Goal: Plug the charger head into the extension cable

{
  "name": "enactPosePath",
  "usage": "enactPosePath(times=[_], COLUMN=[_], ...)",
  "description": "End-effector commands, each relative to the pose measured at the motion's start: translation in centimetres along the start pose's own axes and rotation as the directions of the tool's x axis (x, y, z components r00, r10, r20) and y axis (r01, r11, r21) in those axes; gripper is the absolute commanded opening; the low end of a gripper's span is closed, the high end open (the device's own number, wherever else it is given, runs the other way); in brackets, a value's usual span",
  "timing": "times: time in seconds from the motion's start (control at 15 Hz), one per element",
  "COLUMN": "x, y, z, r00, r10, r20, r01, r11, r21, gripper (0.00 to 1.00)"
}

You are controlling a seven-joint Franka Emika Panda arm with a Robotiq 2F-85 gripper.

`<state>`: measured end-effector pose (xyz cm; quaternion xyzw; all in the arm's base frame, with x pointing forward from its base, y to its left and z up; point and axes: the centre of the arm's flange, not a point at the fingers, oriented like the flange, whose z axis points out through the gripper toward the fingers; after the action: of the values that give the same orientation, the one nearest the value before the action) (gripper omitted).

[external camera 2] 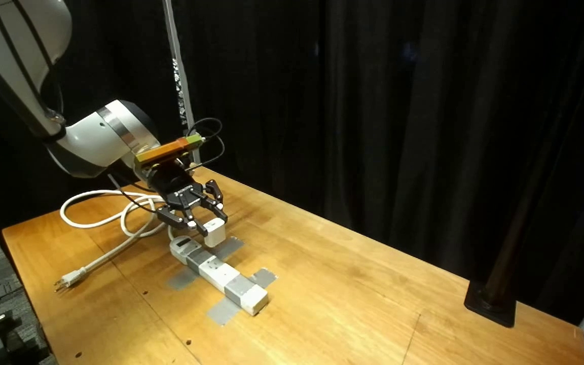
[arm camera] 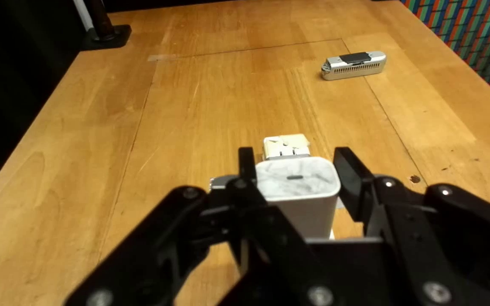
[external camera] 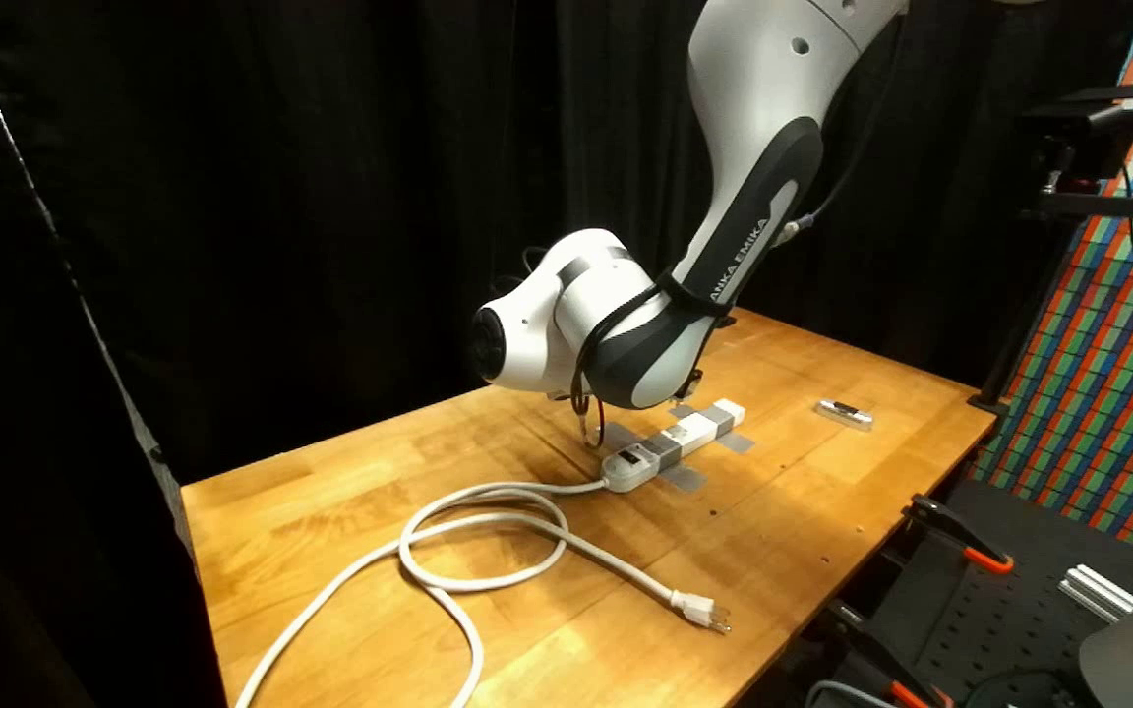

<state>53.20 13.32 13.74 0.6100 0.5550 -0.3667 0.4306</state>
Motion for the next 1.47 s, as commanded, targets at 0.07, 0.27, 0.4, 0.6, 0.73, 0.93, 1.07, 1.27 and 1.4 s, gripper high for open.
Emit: enactPosePath(times=[0.07, 0.27, 0.4, 0.6, 0.73, 0.93, 1.07, 1.27, 1.4], x=[0.9, 1.4, 1.7, 2.0, 2.2, 2.6, 2.8, 3.0, 3.1], y=[0.9, 0.9, 1.0, 1.1, 1.0, 1.0, 0.9, 0.8, 0.8], z=[0.5, 1.1, 1.4, 1.8, 2.1, 2.2, 2.2, 2.0, 1.8], r00=[0.999, 0.999, 0.998, 0.998, 0.997, 0.997, 0.996, 0.996, 0.997], r10=[-0.031, -0.049, -0.056, -0.065, -0.072, -0.08, -0.086, -0.083, -0.06], r20=[0.008, 0.002, 0.002, -0.005, -0.011, -0.019, -0.031, -0.045, -0.04], r01=[0.031, 0.049, 0.056, 0.065, 0.073, 0.081, 0.089, 0.087, 0.064], r11=[0.999, 0.998, 0.997, 0.996, 0.994, 0.992, 0.99, 0.989, 0.993], r21=[0.022, 0.036, 0.046, 0.066, 0.075, 0.101, 0.114, 0.115, 0.104], gripper=[0.23, 0.23, 0.23, 0.23, 0.23, 0.23, 0.23, 0.23, 0.23])
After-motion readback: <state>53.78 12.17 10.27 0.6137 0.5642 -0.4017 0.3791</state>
